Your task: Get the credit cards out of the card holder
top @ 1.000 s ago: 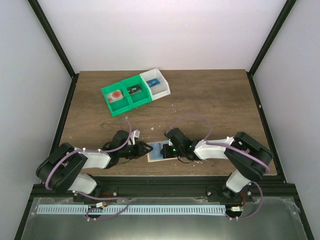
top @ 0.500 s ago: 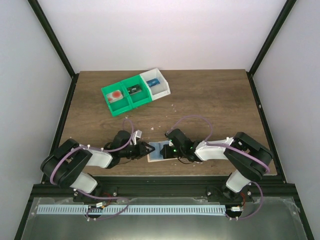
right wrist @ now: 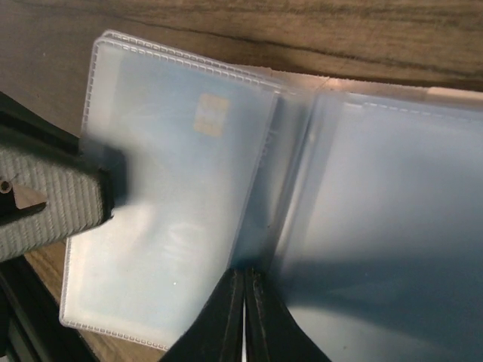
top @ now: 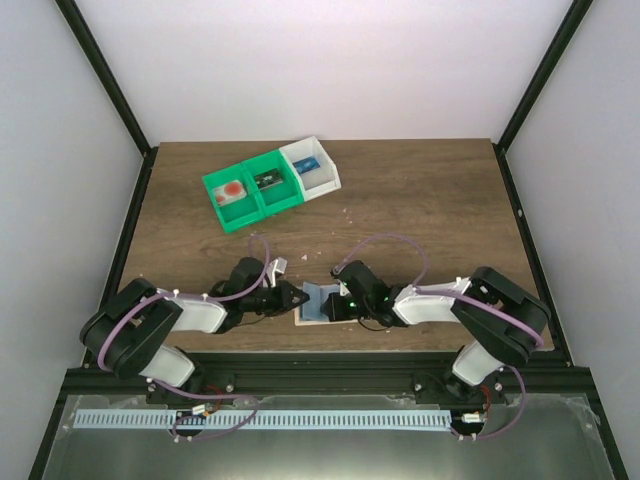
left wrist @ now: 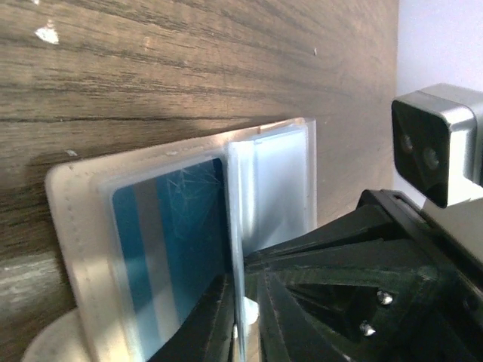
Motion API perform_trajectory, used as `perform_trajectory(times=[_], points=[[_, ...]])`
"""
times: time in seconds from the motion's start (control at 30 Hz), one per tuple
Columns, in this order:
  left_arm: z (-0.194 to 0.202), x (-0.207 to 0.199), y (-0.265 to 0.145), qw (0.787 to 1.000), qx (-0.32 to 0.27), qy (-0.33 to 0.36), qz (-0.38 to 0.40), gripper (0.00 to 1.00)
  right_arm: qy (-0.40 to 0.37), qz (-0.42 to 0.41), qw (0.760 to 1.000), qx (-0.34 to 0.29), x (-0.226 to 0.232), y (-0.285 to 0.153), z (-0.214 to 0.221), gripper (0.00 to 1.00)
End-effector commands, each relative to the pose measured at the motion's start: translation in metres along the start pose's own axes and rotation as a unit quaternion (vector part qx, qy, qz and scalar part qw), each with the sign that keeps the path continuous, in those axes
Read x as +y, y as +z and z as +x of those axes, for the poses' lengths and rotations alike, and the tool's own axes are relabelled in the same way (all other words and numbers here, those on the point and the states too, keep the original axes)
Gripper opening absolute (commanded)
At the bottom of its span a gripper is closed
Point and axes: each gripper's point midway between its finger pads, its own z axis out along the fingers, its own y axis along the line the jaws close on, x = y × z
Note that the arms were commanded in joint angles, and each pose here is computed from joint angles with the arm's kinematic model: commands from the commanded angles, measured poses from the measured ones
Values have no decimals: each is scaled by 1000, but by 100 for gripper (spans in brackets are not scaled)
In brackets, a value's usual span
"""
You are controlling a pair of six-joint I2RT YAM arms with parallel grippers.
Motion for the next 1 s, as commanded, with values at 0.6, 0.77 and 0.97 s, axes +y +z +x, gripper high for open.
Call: perform_trajectory(times=[0.6,0.77,0.97], points=[[-6,10,2,992,41,72,-91,0,-37,14,999,-30,5,-29,-7,18],[-8,7,2,992,44,78,-92,3,-37,36,998,-45,-11,-23,-6,14],[5,-26,7,996,70,56,10,29,-30,22,998,-41,-19,-17,6,14]])
